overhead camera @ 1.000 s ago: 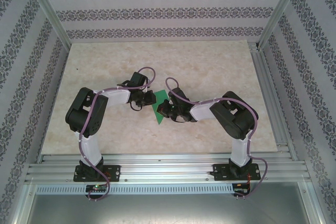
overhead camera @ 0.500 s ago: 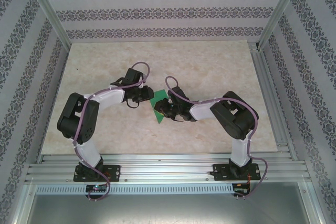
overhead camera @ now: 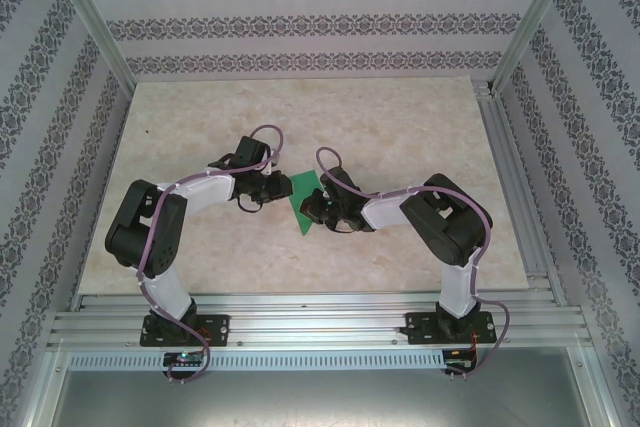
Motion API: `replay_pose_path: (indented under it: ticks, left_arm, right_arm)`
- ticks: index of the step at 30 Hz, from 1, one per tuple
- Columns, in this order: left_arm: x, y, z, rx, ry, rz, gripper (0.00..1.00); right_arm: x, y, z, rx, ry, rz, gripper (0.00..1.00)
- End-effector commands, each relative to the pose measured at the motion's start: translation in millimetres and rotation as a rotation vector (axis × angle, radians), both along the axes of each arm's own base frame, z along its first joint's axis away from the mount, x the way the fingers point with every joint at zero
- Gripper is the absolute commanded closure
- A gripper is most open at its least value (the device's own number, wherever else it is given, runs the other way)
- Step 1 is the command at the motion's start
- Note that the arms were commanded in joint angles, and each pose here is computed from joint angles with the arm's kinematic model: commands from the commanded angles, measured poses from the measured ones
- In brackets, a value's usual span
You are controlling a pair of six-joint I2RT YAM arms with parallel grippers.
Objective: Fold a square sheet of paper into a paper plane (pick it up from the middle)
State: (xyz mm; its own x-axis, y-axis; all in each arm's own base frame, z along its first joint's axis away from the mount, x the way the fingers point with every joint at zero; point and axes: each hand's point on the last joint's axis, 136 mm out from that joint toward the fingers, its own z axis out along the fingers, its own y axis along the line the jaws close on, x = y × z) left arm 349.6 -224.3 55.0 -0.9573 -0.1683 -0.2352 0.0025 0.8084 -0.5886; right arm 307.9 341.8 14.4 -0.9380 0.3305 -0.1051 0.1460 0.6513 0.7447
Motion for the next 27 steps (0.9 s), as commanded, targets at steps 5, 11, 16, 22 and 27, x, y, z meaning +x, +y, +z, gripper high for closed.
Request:
replay_pose_path:
  ticks: [5,11,16,22,27]
  left_arm:
    - [1.6,-9.1,-14.5,-0.001,0.019,-0.045,0.78]
    - [8.4,-12.2,-30.7,0.031,0.040,-0.046,0.80]
    - [6.0,-8.9,-39.0,0.061,0.058,-0.039,0.81]
    - [5.3,-6.1,-40.5,0.075,0.060,-0.036,0.81]
    - [5.1,-7.4,-40.0,0.072,0.059,-0.040,0.81]
  right_arm:
    - [-10.2,-9.0,-16.0,-0.063,0.011,0.052,0.98]
    - [-10.1,-3.3,-9.5,-0.048,-0.017,0.081,0.98]
    - [-10.1,2.8,-1.1,-0.023,-0.045,0.105,0.97]
    - [-9.5,6.3,9.2,0.002,-0.077,0.121,0.96]
    - [-10.0,6.1,5.2,-0.004,-0.071,0.122,0.95]
